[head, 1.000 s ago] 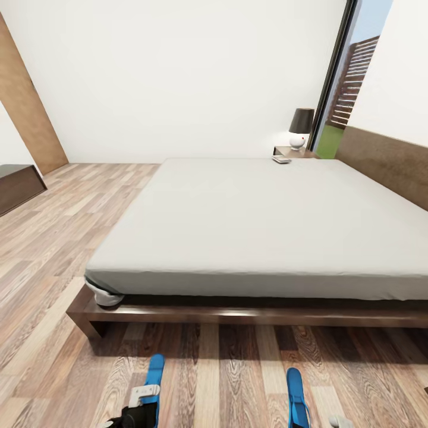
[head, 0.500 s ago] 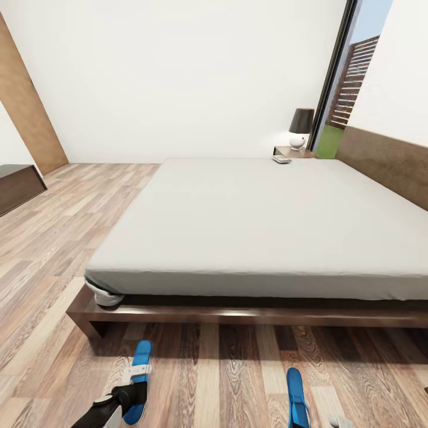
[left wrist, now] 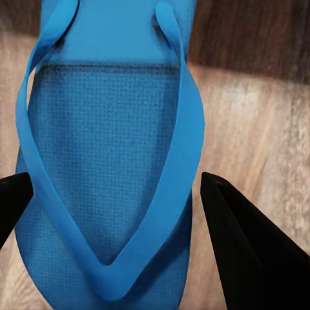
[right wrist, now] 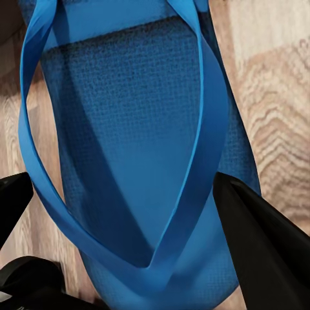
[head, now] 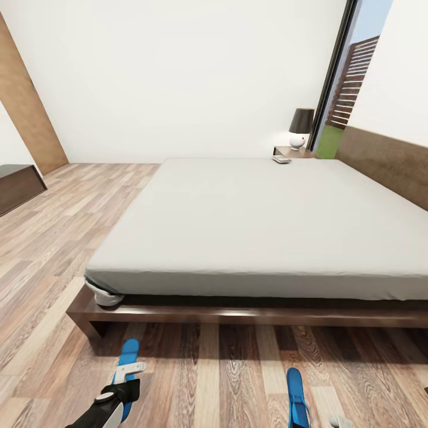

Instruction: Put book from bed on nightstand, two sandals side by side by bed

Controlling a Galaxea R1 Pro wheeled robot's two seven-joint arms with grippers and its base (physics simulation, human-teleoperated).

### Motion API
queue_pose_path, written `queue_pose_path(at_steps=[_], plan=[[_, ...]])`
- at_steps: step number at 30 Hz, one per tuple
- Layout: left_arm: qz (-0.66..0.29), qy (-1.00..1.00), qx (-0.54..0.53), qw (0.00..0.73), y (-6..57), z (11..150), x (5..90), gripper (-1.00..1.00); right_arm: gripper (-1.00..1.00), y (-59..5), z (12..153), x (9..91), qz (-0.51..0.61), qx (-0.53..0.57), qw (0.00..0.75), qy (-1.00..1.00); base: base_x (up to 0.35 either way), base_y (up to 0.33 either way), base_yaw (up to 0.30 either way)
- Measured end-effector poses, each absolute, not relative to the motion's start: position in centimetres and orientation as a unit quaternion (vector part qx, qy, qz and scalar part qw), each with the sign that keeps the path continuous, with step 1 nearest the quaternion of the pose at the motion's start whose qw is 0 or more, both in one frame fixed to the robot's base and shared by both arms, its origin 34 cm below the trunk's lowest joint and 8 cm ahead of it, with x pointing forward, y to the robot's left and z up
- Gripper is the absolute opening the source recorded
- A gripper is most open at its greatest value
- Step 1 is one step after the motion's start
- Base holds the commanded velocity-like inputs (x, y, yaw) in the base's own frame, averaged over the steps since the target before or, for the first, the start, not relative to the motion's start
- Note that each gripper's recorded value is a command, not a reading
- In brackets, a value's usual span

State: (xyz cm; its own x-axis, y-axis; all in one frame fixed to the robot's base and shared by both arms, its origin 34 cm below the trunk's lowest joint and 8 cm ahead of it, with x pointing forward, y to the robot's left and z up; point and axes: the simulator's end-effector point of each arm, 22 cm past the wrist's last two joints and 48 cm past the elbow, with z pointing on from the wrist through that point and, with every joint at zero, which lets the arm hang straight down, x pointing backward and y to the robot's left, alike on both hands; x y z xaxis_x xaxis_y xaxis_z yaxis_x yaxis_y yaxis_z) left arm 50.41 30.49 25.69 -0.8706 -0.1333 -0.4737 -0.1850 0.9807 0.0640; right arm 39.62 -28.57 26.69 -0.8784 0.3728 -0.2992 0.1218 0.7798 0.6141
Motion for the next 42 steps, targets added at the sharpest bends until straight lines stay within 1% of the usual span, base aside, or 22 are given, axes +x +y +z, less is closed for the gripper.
queue_pose_path(at_steps=[15, 20, 25, 28, 36, 38, 42], plan=[[0.053, 0.965, -0.081, 0.245, 30.4, 25.8, 50.6, -1.0, -1.0, -29.0, 26.8, 39.7, 0.303, 0.137, 0.208, 0.92, 0.0, 0.0, 0.0], [0.053, 0.964, -0.081, 0.246, 30.3, 25.8, 50.7, -1.0, -1.0, -32.3, 27.4, 41.0, 0.279, 0.131, 0.227, 0.924, 0.0, 0.0, 0.0], [0.053, 0.964, -0.081, 0.246, 30.3, 25.8, 50.7, -1.0, -1.0, -33.8, 28.5, 43.4, 0.263, 0.113, 0.256, 0.923, 0.0, 0.0, 0.0], [0.053, 0.964, -0.081, 0.246, 30.3, 25.8, 50.7, -1.0, -1.0, -36.9, 28.3, 44.1, 0.217, 0.114, 0.263, 0.933, 0.0, 0.0, 0.0], [0.053, 0.964, -0.081, 0.246, 30.3, 25.8, 50.7, -1.0, -1.0, -41.4, 28.5, 44.8, 0.154, 0.116, 0.272, 0.943, 0.0, 0.0, 0.0], [0.053, 0.965, -0.081, 0.246, 30.3, 25.8, 50.7, -1.0, -1.0, -43.8, 28.3, 44.7, 0.118, 0.123, 0.271, 0.947, 0.0, 0.0, 0.0], [0.052, 0.965, -0.081, 0.246, 30.2, 25.8, 50.7, -1.0, -1.0, -46.1, 28.0, 44.4, 0.07, 0.133, 0.267, 0.952, 0.0, 0.0, 0.0]])
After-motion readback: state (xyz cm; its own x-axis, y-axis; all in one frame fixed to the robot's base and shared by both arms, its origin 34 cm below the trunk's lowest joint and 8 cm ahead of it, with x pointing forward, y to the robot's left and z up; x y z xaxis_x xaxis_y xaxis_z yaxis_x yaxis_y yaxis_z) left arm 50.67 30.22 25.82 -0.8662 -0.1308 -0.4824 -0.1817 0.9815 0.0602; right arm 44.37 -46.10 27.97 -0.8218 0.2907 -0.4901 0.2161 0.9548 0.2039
